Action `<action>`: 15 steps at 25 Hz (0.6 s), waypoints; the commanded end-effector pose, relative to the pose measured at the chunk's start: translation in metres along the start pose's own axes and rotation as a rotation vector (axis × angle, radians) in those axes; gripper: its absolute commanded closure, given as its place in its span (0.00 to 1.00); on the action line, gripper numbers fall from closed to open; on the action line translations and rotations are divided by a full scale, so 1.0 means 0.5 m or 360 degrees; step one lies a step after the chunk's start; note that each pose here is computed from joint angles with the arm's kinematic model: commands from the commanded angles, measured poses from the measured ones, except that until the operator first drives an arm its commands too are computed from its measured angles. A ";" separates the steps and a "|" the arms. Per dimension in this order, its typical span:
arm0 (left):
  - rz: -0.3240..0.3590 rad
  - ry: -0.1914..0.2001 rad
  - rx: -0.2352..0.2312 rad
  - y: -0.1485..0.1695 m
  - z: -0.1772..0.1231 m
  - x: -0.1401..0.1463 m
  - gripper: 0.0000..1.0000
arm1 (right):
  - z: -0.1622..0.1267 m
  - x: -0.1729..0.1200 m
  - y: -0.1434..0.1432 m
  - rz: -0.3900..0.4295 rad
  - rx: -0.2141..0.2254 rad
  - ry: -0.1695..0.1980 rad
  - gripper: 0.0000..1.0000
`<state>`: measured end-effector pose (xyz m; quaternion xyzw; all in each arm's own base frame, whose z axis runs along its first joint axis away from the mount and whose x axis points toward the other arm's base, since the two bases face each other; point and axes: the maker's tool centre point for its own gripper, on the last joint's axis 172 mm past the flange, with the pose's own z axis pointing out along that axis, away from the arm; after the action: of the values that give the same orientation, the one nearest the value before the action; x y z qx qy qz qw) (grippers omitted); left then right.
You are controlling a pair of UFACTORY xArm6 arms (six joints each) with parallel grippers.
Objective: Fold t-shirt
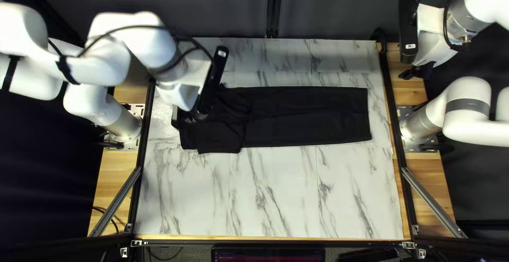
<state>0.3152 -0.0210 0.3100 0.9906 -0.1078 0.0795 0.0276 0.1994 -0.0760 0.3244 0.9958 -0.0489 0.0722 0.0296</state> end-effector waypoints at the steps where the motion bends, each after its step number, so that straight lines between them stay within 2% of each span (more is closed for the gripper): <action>1: -0.0010 -0.0016 0.0053 -0.009 -0.058 0.002 0.00 | 0.000 0.000 0.000 0.0000 0.0000 0.0000 0.00; 4: -0.0027 -0.0002 0.0084 -0.014 -0.045 0.028 0.00 | 0.000 0.000 0.000 0.0000 0.0000 0.0000 0.00; 8: -0.0092 -0.0001 0.0137 -0.038 -0.024 0.028 0.00 | 0.000 0.000 0.000 0.0000 0.0000 0.0000 0.00; 15: -0.0092 -0.0001 0.0137 -0.038 -0.024 0.028 0.00 | 0.000 0.000 0.000 0.0000 0.0000 0.0000 0.00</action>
<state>0.3308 -0.0047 0.3233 0.9936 -0.0758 0.0829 -0.0128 0.1994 -0.0760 0.3244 0.9958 -0.0489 0.0722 0.0296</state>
